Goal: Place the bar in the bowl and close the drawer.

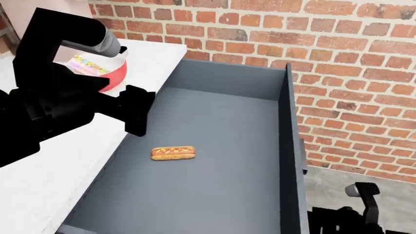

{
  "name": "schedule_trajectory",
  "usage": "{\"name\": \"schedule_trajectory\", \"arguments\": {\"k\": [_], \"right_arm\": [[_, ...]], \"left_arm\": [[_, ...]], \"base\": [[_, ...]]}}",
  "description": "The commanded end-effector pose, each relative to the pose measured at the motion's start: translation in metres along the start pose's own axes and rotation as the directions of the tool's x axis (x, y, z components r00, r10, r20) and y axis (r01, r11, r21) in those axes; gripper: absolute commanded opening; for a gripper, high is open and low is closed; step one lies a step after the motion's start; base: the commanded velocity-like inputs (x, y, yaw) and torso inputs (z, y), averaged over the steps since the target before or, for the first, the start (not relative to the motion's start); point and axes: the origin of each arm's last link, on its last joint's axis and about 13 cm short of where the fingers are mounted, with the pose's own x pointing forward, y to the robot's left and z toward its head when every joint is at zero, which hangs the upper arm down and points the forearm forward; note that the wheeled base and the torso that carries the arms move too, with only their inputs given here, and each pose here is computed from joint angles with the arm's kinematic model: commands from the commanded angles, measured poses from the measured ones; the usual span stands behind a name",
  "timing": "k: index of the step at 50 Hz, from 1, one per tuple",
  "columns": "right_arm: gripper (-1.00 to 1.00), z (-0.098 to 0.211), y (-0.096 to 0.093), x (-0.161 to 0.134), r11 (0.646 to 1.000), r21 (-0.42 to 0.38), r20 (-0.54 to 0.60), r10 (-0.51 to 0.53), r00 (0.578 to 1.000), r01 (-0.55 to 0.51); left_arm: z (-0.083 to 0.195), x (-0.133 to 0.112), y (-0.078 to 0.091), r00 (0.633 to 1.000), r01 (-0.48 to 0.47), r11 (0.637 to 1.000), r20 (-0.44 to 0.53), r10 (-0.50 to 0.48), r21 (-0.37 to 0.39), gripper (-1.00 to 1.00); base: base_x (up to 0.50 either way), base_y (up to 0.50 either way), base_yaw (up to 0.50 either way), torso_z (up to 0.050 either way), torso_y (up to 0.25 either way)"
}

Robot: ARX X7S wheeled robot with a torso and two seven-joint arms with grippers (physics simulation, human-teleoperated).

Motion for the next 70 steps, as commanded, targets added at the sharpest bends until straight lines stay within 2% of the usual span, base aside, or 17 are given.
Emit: {"name": "schedule_trajectory", "arguments": {"k": [1, 13, 24, 31, 38, 53, 62, 70], "right_arm": [[1.0, -0.005, 0.013, 0.039, 0.976, -0.079, -0.151, 0.188, 0.971, -0.201], [1.0, 0.012, 0.033, 0.063, 0.941, -0.152, -0.169, 0.276, 0.946, -0.301], [1.0, 0.02, 0.07, 0.087, 0.886, -0.218, -0.228, 0.361, 0.904, -0.409], [1.0, 0.023, 0.088, 0.102, 0.862, -0.216, -0.239, 0.41, 0.88, -0.459], [1.0, 0.033, 0.106, 0.116, 0.854, -0.202, -0.213, 0.44, 0.873, -0.479], [1.0, 0.049, 0.143, 0.149, 0.786, -0.248, -0.291, 0.497, 0.818, -0.566], [1.0, 0.058, 0.159, 0.169, 0.771, -0.264, -0.319, 0.497, 0.807, -0.579], [1.0, 0.065, 0.176, 0.194, 0.808, -0.234, -0.284, 0.476, 0.833, -0.541]], "left_arm": [[-0.002, 0.003, -0.001, 1.0, 0.003, 1.0, -0.009, -0.003, 0.004, 1.0], [-0.002, 0.003, 0.001, 1.0, 0.003, 1.0, -0.007, -0.003, 0.001, 1.0], [-0.001, 0.0, 0.002, 1.0, -0.004, 1.0, -0.001, 0.004, -0.002, 1.0], [0.0, -0.001, 0.002, 1.0, -0.004, 1.0, 0.0, 0.004, 0.001, 1.0], [0.0, 0.0, 0.002, 1.0, -0.003, 1.0, -0.002, 0.003, 0.003, 1.0], [-0.002, 0.003, 0.004, 1.0, -0.005, 1.0, -0.005, 0.005, -0.002, 1.0], [-0.002, 0.004, 0.004, 1.0, -0.007, 1.0, -0.009, 0.007, -0.004, 1.0], [-0.001, 0.005, 0.007, 1.0, -0.013, 1.0, -0.012, 0.013, -0.01, 1.0]], "base": [[0.0, 0.0, 0.0, 0.0, 0.0], [0.0, 0.0, 0.0, 0.0, 0.0], [0.0, 0.0, 0.0, 0.0, 0.0], [0.0, 0.0, 0.0, 0.0, 0.0], [0.0, 0.0, 0.0, 0.0, 0.0], [0.0, 0.0, 0.0, 0.0, 0.0], [0.0, 0.0, 0.0, 0.0, 0.001], [0.0, 0.0, 0.0, 0.0, 0.0]]}}
